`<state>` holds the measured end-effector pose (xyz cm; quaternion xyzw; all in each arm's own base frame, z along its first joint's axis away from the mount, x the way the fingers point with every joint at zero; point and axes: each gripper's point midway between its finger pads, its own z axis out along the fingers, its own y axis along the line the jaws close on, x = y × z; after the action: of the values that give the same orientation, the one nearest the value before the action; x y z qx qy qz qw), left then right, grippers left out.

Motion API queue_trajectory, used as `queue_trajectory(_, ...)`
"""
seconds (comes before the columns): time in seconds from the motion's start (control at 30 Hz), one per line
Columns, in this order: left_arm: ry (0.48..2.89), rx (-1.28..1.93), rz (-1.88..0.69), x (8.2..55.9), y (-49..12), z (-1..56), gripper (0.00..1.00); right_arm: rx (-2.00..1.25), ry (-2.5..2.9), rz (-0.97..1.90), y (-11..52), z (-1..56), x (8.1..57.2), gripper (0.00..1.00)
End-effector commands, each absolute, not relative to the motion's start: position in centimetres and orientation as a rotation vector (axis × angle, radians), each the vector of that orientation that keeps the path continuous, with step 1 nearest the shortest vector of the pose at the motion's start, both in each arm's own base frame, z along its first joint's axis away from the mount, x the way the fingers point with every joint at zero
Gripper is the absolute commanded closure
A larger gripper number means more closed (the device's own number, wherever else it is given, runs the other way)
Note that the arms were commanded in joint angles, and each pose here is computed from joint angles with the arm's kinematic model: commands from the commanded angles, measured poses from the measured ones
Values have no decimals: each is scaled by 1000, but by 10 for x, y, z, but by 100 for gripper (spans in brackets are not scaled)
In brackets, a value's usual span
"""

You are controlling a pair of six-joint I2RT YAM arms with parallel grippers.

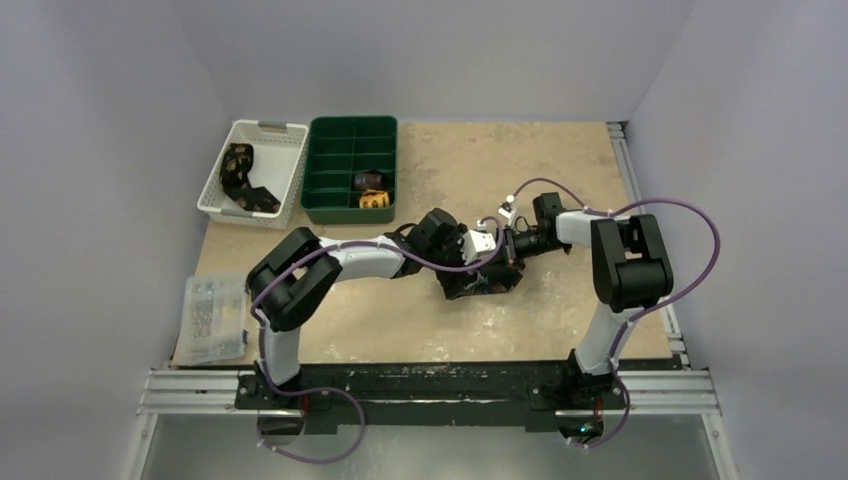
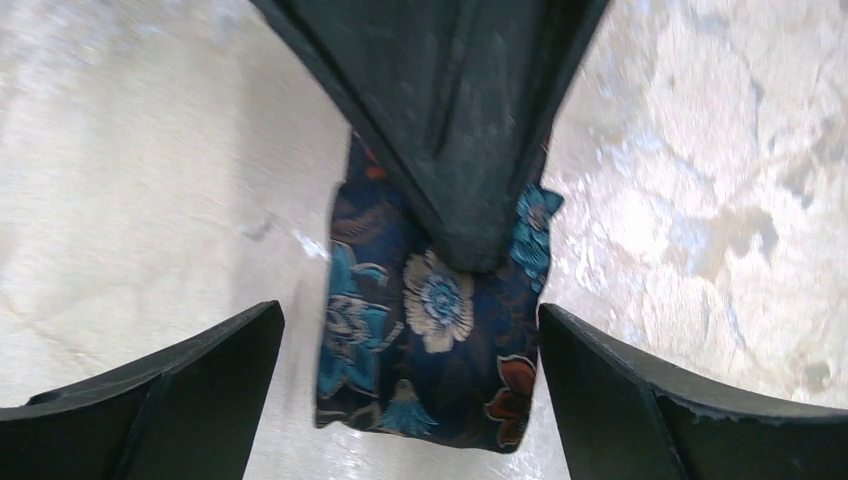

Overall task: Roll the ties
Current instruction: Roll the tie at the center of the board.

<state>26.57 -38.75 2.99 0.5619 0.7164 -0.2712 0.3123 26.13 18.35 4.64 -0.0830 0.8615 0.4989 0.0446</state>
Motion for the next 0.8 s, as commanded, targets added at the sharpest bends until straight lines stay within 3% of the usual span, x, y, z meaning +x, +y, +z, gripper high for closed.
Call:
queue_trajectory(0.0,1711,1247,-743,300,-411,104,1,-308,2730,1255,161,15,270,100)
queue_trajectory(0.27,1545,1012,-714,327,-392,156,0,-312,2731,1241,160,15,272,100)
queue_trajectory(0.37,1588,1008,-745,327,-380,168,0,-309,2735,1232,159,14,273,100)
queue_trajectory(0.47,1559,1079,-970,308,-374,180,0,-308,2748,1222,158,13,273,100)
queue_trajectory(0.77,1486,1270,-950,282,-384,121,5,-295,2821,1176,150,9,273,100)
